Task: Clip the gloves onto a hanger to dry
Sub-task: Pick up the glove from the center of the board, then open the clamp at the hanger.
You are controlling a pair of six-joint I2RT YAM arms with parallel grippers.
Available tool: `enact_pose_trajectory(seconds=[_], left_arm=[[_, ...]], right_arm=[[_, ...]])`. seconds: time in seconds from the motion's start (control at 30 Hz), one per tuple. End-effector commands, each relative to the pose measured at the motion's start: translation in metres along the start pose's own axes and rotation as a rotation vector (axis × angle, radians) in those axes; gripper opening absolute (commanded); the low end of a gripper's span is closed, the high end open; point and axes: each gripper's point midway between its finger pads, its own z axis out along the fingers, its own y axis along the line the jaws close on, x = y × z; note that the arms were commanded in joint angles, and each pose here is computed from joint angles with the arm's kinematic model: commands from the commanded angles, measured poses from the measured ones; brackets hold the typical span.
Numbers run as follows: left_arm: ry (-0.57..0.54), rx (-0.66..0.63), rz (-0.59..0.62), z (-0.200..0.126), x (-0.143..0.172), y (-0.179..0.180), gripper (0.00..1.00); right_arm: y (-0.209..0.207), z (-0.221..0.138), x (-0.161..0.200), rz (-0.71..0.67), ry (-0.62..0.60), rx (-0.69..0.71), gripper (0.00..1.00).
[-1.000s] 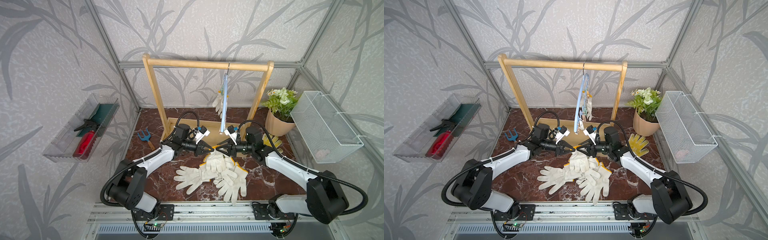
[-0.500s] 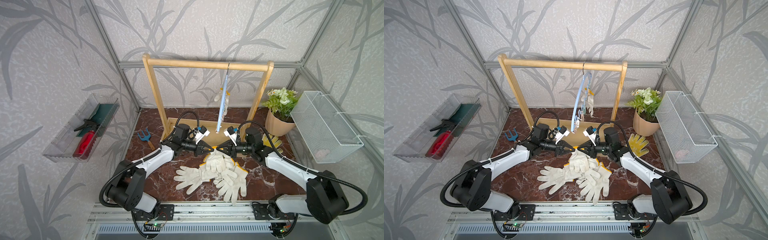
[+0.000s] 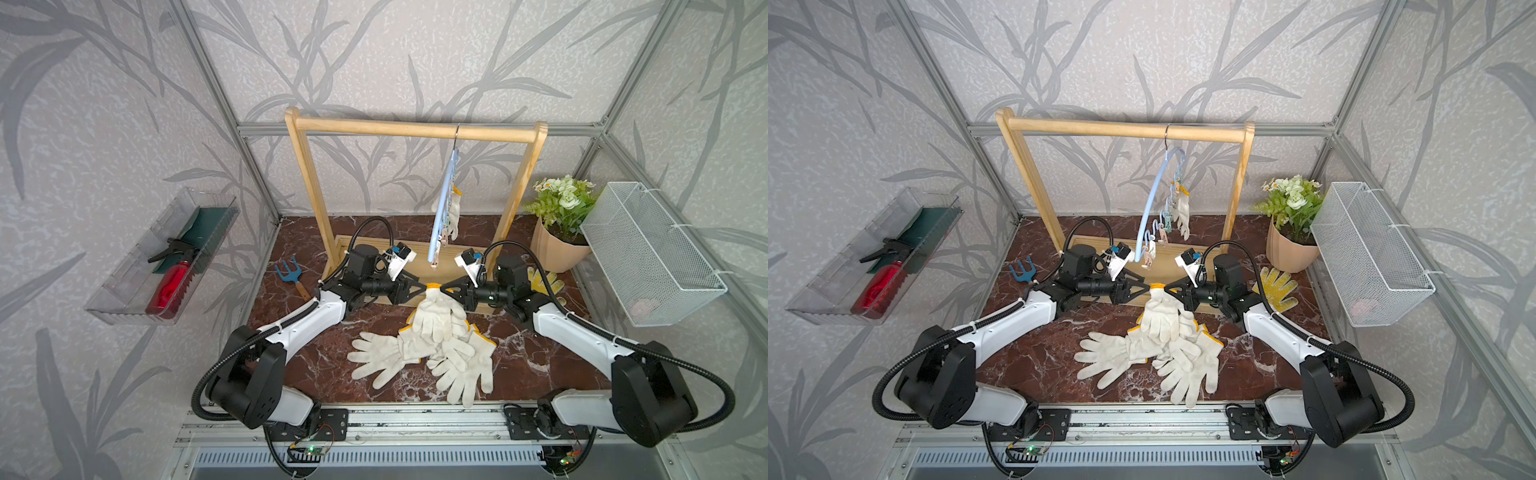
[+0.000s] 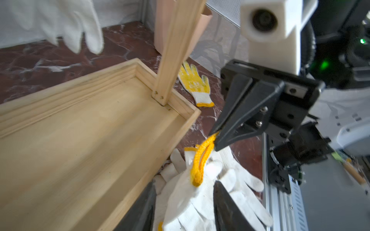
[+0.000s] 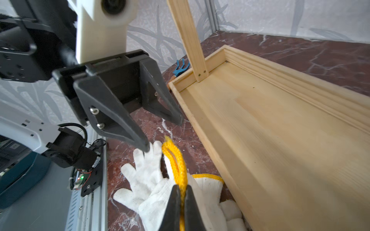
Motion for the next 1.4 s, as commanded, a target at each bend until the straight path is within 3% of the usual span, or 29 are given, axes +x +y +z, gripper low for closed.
enact_pose_trajectory(seconds=[0.0, 0.27, 0.53, 0.73, 1.13, 1.37], left_arm=[[-0.138, -0.171, 0.077, -0.008, -0.050, 0.031, 0.55], [-0.294, -0.218, 0.176, -0.014, -0.105, 0.076, 0.68], [-0.297, -0.255, 0.321, 0.004, -0.151, 0.103, 0.69], [-0.329, -0.173, 0.418, 0.015, -0.178, 0.097, 0.69], [-0.373, -0.170, 0.478, 0.027, -0.204, 0.111, 0.63], [-0.403, -0.153, 0.480, 0.027, -0.210, 0.108, 0.61]], right_arm=[[-0.021, -0.006, -0.016, -0.030, -0.015, 0.123, 0.00], [-0.072, -0.025, -0.054, -0.028, -0.079, 0.395, 0.00], [-0.096, -0.039, -0.109, -0.064, -0.160, 0.585, 0.00], [-0.110, -0.039, -0.145, -0.072, -0.196, 0.709, 0.00], [-0.130, -0.040, -0.203, -0.004, -0.289, 0.807, 0.00], [-0.141, -0.037, -0.218, 0.002, -0.302, 0.844, 0.00]])
